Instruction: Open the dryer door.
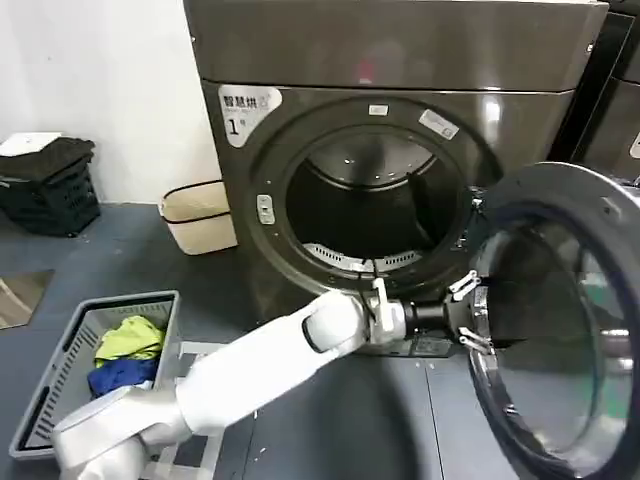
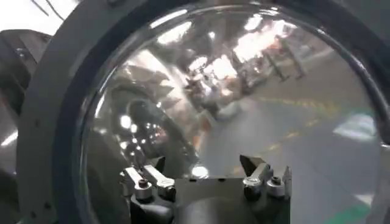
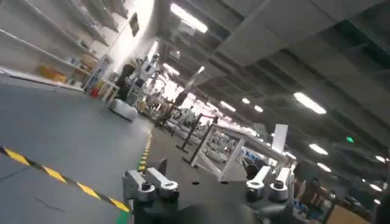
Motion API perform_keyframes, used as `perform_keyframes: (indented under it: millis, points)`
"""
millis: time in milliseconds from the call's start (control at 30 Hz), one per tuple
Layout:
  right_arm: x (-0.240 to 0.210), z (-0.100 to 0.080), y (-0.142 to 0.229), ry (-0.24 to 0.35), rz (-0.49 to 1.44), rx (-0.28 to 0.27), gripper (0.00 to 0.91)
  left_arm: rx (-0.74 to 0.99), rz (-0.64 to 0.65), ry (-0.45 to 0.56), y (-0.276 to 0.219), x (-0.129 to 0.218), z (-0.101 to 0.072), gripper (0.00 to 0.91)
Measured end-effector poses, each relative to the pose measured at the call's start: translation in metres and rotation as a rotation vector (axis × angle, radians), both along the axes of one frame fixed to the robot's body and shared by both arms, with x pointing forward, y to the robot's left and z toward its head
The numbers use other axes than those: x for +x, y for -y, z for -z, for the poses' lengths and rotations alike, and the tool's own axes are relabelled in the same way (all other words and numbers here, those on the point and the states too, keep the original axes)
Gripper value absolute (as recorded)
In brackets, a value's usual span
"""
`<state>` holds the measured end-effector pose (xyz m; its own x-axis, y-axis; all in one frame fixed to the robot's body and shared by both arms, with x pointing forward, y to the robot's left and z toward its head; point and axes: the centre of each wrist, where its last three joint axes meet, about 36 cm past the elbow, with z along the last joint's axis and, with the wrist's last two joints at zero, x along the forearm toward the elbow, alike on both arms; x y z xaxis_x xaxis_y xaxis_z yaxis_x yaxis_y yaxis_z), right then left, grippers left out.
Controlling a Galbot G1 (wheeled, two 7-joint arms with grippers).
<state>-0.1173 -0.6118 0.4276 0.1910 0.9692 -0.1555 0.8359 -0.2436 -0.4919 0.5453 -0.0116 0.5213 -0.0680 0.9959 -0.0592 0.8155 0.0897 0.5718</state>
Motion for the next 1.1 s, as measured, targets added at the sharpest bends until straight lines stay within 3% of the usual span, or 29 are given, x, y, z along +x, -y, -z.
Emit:
perform_keyframes:
  millis: [767,1100]
  points:
    - [0.002,-0.014,-0.021,0.011,0.012,-0.037,0.907,0.069,-0.168,-0.124,0.061,0.008,-0.019,0.907]
    - [0.001,-0.019,-0.017,0.012,0.017,-0.045,0.907,0.024,-0.214,-0.276,0.075,0.006,-0.023,0.907]
